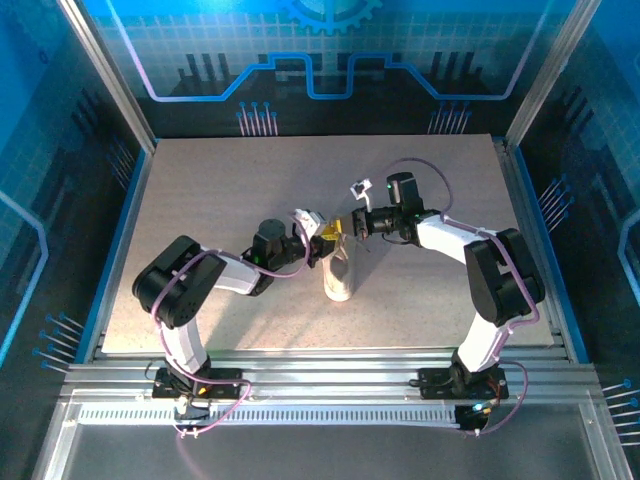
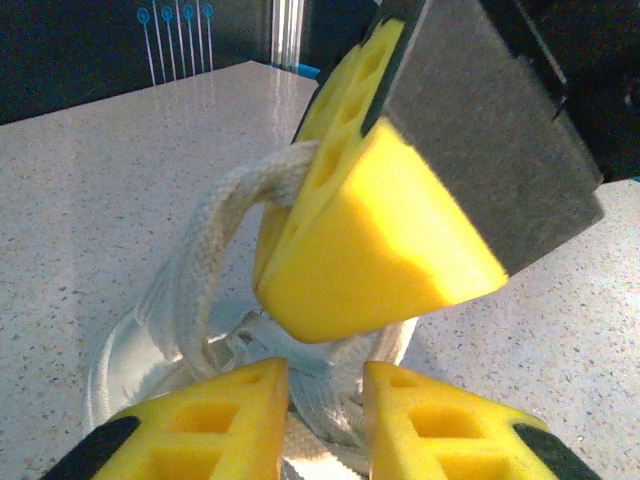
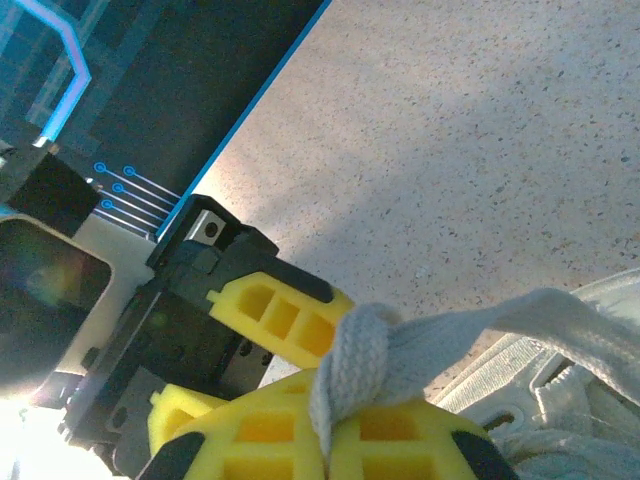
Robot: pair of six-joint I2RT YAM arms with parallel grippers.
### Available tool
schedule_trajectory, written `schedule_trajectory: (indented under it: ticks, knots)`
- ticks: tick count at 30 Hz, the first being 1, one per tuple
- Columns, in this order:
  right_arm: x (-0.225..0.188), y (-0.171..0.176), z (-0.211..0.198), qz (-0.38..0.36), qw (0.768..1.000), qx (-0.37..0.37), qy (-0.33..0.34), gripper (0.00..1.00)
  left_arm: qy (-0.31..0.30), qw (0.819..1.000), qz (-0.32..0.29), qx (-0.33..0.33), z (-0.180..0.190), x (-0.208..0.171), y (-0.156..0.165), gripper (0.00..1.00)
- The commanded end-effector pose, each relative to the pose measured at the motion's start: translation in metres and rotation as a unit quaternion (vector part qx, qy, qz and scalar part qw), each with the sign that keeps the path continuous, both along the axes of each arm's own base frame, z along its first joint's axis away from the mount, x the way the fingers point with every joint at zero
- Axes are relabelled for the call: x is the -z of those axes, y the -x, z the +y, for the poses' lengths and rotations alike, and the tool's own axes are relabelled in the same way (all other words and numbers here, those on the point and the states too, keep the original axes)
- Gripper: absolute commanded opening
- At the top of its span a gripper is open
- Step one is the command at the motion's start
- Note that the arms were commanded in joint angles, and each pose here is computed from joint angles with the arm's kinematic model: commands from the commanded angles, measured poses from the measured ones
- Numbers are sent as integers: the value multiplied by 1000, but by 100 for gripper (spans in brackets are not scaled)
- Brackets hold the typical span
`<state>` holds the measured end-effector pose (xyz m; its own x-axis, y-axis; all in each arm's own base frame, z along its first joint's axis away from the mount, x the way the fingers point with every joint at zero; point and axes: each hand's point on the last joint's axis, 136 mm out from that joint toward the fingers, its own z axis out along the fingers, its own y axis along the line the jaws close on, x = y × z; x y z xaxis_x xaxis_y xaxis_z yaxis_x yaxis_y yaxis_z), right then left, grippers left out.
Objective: Tie the shoes
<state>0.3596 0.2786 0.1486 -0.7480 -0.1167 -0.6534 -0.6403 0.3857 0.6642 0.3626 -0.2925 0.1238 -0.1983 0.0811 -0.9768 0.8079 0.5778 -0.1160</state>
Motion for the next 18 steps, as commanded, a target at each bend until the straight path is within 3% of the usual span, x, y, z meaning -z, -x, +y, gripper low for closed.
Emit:
schedule_trajectory:
  ticks: [1,10,12,15,18]
  knots:
    - [-6,3,3,2,1000,-14,-18,0,15,1000,-9,22,-8,-10,-5,28]
    - [-3,5,4,10,999,-22,-22,0,38,999,-13,31,-16,-14,-11,26]
    - [-3,5,4,10,999,-22,-22,0,41,998,-13,35,-16,-16,-9,21]
    - [-5,3,4,7,999,-22,-22,1,38,998,-9,40,-15,-16,-4,2]
    - [-7,1,2,5,1000,-15,-22,16,32,999,-4,37,-10,-18,3,0]
